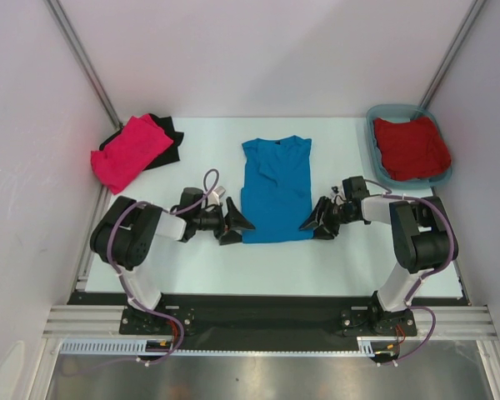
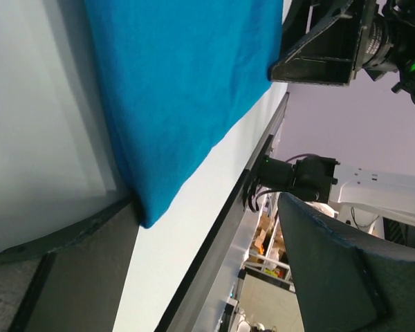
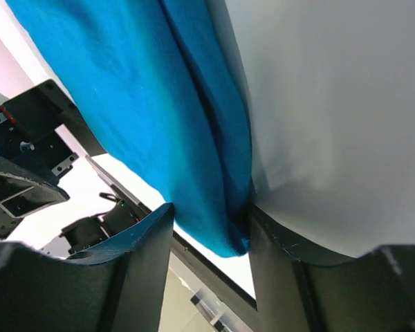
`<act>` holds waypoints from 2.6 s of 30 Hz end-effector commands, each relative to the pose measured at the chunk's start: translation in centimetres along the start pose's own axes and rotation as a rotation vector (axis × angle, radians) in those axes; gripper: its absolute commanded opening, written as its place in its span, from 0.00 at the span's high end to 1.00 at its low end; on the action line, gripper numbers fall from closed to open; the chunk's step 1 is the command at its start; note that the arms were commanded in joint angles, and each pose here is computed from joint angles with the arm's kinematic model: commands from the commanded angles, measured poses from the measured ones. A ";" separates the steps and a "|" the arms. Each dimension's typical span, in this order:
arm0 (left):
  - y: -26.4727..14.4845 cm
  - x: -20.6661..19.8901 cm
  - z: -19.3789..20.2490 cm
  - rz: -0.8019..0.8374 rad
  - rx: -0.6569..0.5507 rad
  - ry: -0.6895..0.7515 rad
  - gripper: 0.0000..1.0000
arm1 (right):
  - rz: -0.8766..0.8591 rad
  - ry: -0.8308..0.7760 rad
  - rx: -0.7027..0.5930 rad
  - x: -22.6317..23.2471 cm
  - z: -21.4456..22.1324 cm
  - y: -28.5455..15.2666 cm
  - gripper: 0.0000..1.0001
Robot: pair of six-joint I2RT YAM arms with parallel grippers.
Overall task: Fold and stack the t-shirts
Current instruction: Fold the tshirt
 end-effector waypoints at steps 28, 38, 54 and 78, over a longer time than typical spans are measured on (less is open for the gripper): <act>2.2 2.0 2.5 -0.123 0.148 0.032 1.00 | 0.108 0.005 0.013 -3.4 1.0 0.7 1.00; -0.4 -0.5 3.6 -0.156 0.213 0.064 1.00 | 0.160 -0.026 0.033 -3.0 3.4 -1.7 1.00; -6.2 -6.6 8.7 -0.157 0.307 0.070 1.00 | 0.199 -0.067 0.038 -2.3 11.7 -8.5 1.00; -3.7 -11.7 -3.2 -0.196 0.178 0.178 1.00 | 0.159 -0.186 -0.087 5.9 4.7 -9.0 1.00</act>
Point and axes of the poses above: each gripper's point midway between its finger pads, its own y axis out along the fingers, its own x axis along the line the jaws close on, z = x × y, the point moved 4 cm from there along -y, back along the fingers, and after that the axes turned 14 degrees about y, right-handed, at the moved point
